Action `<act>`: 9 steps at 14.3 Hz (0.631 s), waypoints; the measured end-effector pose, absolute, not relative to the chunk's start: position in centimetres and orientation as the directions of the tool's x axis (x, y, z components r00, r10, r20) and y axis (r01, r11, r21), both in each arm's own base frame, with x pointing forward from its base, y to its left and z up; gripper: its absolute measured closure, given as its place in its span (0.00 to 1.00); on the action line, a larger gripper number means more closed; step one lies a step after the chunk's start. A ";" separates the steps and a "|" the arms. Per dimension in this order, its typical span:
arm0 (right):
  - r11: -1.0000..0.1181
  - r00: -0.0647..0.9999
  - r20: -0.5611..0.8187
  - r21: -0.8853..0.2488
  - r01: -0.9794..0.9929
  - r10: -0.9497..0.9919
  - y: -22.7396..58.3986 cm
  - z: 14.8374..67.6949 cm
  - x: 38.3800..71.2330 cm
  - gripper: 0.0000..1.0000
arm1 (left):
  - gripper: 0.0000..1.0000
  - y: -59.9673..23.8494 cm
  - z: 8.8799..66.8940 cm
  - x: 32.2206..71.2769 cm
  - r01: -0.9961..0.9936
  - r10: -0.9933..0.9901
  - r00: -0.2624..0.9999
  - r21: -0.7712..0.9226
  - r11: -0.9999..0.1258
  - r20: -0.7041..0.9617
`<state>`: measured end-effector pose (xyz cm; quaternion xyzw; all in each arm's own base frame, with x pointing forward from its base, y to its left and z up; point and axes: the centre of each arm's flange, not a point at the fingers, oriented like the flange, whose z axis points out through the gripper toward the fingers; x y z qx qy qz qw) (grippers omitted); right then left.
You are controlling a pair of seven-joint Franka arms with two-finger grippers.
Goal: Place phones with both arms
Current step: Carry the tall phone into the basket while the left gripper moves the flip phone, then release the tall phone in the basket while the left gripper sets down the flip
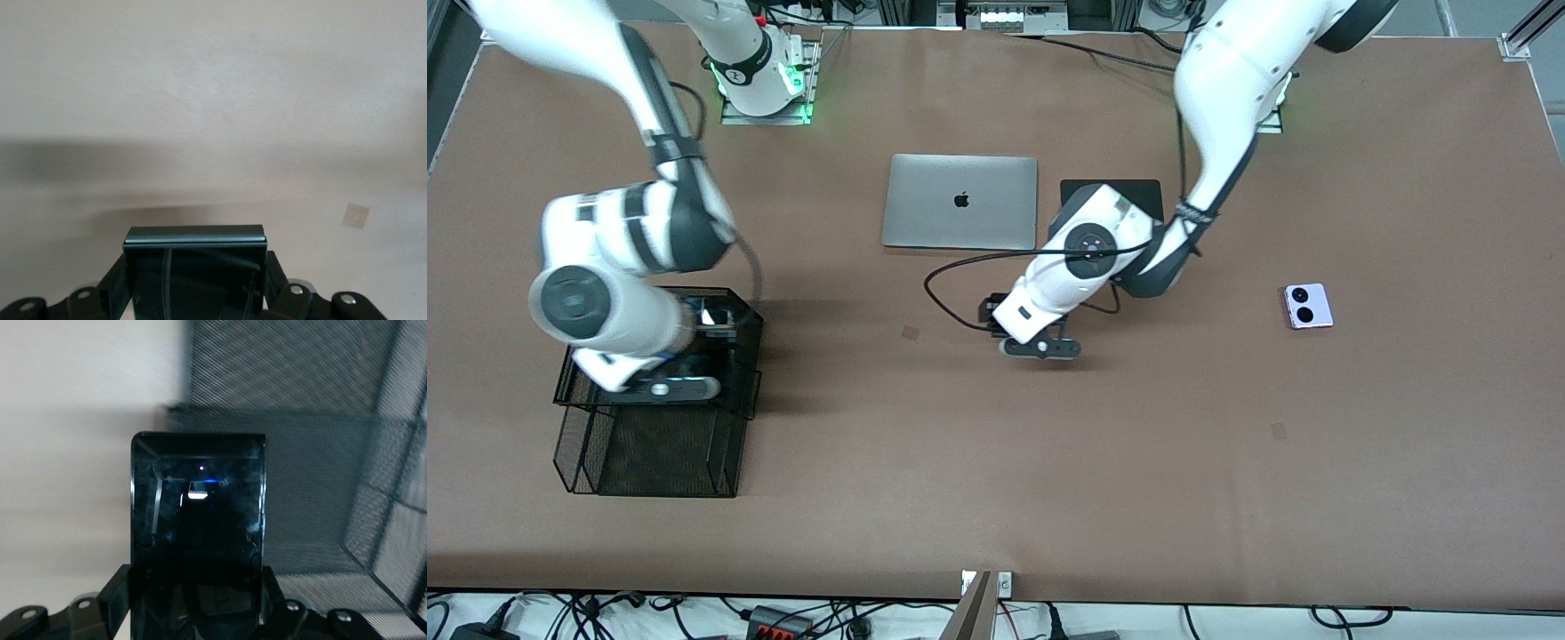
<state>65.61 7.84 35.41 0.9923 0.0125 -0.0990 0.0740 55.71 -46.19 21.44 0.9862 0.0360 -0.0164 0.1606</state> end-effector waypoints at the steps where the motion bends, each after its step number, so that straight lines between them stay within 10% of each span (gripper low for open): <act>1: -0.989 0.974 -0.228 0.143 0.023 -0.010 6.5 35.7 65.3 0.21 | 0.19 -47.2 20.2 55.0 0.075 0.066 0.997 0.328 -0.942 -0.037; 9: -0.991 0.971 -0.239 0.134 0.007 -0.025 4.5 33.9 65.1 0.21 | 0.00 -49.7 18.0 54.2 0.069 0.066 0.998 0.356 -0.932 -0.020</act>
